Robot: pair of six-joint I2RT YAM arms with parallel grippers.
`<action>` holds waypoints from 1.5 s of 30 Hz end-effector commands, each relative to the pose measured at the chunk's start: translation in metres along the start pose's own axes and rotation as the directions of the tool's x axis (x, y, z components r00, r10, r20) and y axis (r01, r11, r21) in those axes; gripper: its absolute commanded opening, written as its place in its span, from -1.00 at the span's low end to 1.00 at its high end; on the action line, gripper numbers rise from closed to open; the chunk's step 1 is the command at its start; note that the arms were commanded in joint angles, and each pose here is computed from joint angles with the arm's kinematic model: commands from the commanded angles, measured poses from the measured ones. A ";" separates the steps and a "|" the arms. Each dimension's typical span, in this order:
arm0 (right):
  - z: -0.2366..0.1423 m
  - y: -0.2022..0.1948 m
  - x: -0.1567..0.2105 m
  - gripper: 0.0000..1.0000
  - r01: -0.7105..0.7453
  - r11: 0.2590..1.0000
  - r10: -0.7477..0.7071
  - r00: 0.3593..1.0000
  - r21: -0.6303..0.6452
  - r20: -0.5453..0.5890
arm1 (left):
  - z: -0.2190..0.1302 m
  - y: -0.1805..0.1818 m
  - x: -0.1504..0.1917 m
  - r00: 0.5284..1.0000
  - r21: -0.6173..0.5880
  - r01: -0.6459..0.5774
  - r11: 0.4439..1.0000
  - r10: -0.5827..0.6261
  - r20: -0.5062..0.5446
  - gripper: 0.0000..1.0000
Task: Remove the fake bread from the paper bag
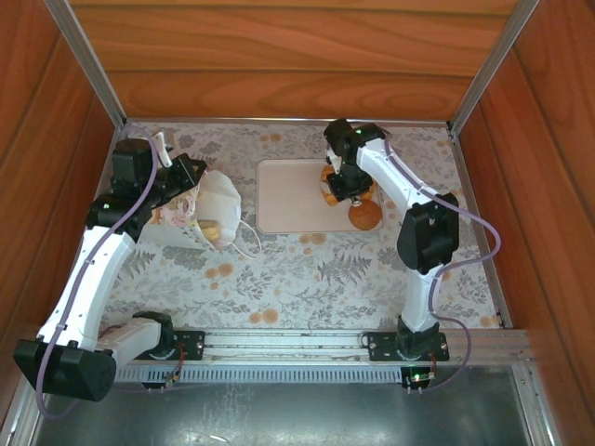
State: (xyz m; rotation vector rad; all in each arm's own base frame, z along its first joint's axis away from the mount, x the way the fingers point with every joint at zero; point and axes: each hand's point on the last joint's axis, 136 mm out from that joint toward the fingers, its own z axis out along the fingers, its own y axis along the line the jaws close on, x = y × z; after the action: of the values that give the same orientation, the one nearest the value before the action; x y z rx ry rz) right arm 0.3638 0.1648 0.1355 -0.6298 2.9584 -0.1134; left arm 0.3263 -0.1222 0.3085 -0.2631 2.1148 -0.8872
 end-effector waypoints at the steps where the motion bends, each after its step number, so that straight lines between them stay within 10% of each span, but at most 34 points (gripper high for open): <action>1: -0.002 -0.015 0.000 -0.09 0.013 0.999 -0.012 1.000 0.044 -0.018 | -0.002 -0.009 -0.005 1.000 0.034 -0.014 0.999 0.013 0.020 -1.00; 45: 0.004 -0.032 -0.005 -0.04 0.072 0.992 -0.070 0.997 0.102 -0.022 | -0.001 -0.007 -0.002 1.000 0.031 -0.006 1.000 0.005 0.014 -1.00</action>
State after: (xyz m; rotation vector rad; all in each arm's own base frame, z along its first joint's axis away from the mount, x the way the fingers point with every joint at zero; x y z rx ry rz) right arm 0.3757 0.1457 0.1341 -0.7617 2.9245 -0.2288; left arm 0.3276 -0.1224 0.3059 -0.2668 2.1222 -0.8859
